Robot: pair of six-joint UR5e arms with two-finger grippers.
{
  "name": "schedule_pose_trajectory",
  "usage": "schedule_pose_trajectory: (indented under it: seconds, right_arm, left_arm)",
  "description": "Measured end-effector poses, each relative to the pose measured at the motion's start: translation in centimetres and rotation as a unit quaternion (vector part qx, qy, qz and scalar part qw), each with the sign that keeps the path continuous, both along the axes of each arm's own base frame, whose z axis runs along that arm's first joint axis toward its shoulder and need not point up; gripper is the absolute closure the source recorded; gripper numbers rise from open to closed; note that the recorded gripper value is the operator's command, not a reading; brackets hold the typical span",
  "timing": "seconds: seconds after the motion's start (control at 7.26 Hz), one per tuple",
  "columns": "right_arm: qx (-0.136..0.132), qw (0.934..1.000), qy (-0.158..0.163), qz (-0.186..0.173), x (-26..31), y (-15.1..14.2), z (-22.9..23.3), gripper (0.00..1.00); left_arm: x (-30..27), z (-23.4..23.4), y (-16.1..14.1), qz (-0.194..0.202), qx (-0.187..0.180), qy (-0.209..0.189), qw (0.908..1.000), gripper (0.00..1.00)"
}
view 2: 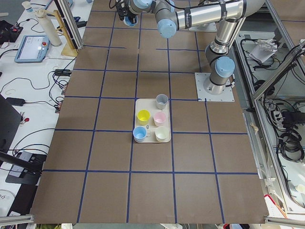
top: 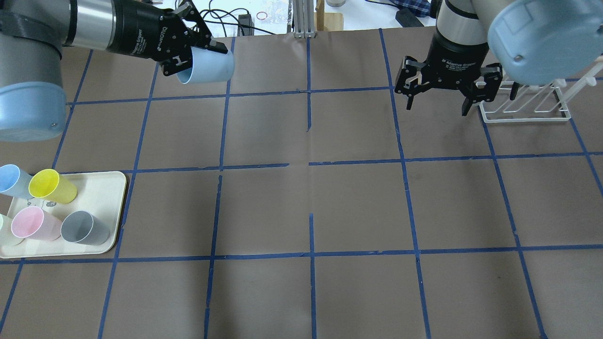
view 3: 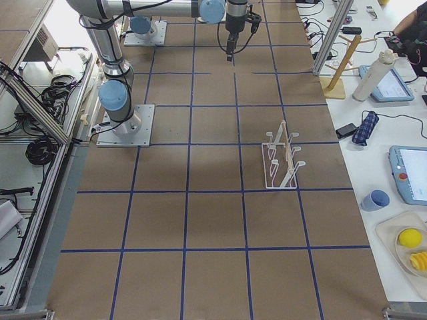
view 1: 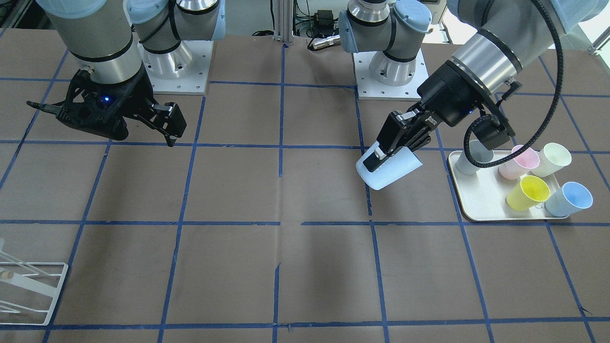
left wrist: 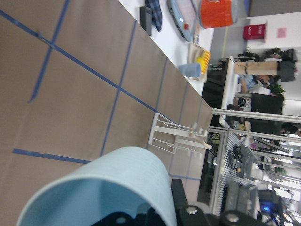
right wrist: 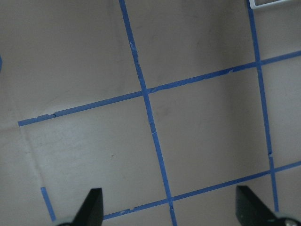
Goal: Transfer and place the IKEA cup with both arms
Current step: 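Carry the cup with the left gripper down toward the white tray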
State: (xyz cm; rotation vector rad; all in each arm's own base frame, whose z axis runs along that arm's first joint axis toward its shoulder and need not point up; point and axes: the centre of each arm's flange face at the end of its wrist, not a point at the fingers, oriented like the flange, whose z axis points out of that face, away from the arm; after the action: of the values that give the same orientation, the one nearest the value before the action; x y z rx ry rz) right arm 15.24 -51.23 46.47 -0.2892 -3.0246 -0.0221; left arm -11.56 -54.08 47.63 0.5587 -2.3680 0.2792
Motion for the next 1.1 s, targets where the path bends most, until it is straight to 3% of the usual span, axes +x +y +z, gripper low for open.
schedule_pose_trajectory:
  seconds: [0.14, 0.28, 0.55, 1.1]
  right_arm:
    - [0.000, 0.9996, 0.007, 0.029, -0.1, 0.0, 0.0, 0.00]
    - [0.001, 0.9986, 0.009, 0.051, -0.1, 0.0, 0.0, 0.00]
    - [-0.007, 0.9954, 0.006, 0.096, -0.1, 0.1, 0.5, 0.00]
    - [-0.012, 0.9897, 0.010, 0.142, -0.2, 0.2, 1.1, 0.00]
  left_arm:
    - [1.3, -1.0, 0.1, -0.020, 0.009, -0.076, 0.9968, 1.00]
    - [2.9, -2.1, 0.4, -0.054, 0.020, -0.153, 0.9865, 1.00]
    - [7.3, -4.0, 1.0, -0.131, 0.050, -0.262, 0.9547, 1.00]
    - [18.0, -9.3, 1.4, -0.229, 0.125, -0.321, 0.9105, 1.00]
